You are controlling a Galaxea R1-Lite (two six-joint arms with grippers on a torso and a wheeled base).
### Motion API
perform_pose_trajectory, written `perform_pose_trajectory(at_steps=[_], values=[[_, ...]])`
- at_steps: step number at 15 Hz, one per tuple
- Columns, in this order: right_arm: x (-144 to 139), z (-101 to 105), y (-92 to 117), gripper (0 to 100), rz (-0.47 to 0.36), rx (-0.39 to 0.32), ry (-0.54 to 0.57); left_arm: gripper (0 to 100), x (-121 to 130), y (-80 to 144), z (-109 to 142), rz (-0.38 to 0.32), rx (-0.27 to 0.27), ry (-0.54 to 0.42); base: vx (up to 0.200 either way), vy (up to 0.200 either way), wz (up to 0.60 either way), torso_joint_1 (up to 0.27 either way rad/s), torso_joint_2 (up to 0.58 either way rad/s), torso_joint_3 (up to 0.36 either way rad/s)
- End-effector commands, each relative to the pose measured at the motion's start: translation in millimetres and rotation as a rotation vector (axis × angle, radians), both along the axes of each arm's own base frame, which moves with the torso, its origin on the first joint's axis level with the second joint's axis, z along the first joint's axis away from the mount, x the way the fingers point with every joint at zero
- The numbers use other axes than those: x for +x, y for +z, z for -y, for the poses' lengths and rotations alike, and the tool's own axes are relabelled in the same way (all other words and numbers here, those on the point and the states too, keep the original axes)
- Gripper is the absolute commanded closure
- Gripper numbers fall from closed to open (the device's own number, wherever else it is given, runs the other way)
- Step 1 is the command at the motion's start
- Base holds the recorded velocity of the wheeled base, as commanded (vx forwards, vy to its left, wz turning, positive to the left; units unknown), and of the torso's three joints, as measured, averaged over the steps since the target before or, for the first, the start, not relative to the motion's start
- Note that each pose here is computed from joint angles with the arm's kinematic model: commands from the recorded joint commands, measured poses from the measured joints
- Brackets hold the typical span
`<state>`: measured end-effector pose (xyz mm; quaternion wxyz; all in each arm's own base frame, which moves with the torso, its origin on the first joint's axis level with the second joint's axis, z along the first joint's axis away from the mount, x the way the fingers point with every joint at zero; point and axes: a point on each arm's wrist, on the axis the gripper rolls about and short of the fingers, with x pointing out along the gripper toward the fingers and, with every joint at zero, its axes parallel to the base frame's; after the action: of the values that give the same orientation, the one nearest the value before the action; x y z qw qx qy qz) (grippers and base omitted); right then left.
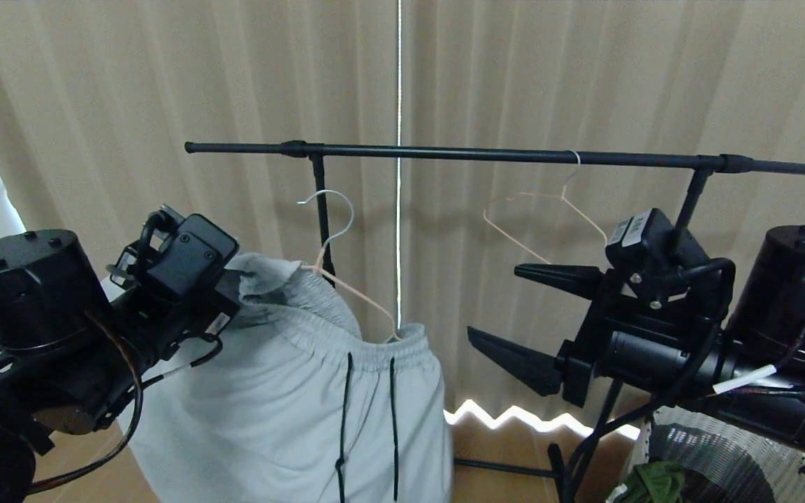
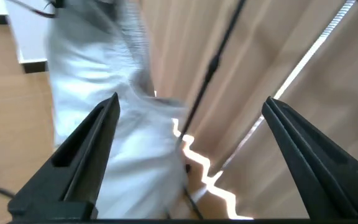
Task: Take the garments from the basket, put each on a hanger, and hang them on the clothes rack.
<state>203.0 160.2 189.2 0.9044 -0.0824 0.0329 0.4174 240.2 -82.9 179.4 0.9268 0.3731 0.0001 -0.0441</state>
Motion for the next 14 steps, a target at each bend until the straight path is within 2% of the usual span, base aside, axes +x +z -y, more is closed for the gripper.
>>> perform_pose_trajectory(at_steps=[1,4,6,7,8,14], values=[[2,-12,-9,0,-0.027,-0.021,0.033,100,0,3,9,0.011,-0.018,-0.031,0.000,0.000,0.00,0.000,0.00,0.000],[6,-39,-24,0,-0.060,-0.055,0.087,100,3,9,12,0.031,-0.041,-0.036,0.000,0.000,0.00,0.000,0.00,0.000],[17,-48,-25,0,-0.043,-0.067,0.050,100,3,9,12,0.030,-0.067,-0.037,0.000,0.000,0.00,0.000,0.00,0.000],[28,-55,-23,0,-0.017,-0.082,-0.045,100,0,10,14,0.029,-0.091,-0.035,0.000,0.000,0.00,0.000,0.00,0.000],[33,-59,-21,0,-0.005,-0.085,-0.090,100,0,10,15,0.027,-0.106,-0.036,0.000,0.000,0.00,0.000,0.00,0.000],[62,-81,-23,0,0.027,-0.080,-0.201,100,-4,12,21,0.027,-0.154,-0.064,0.000,0.000,0.00,0.000,0.00,0.000]])
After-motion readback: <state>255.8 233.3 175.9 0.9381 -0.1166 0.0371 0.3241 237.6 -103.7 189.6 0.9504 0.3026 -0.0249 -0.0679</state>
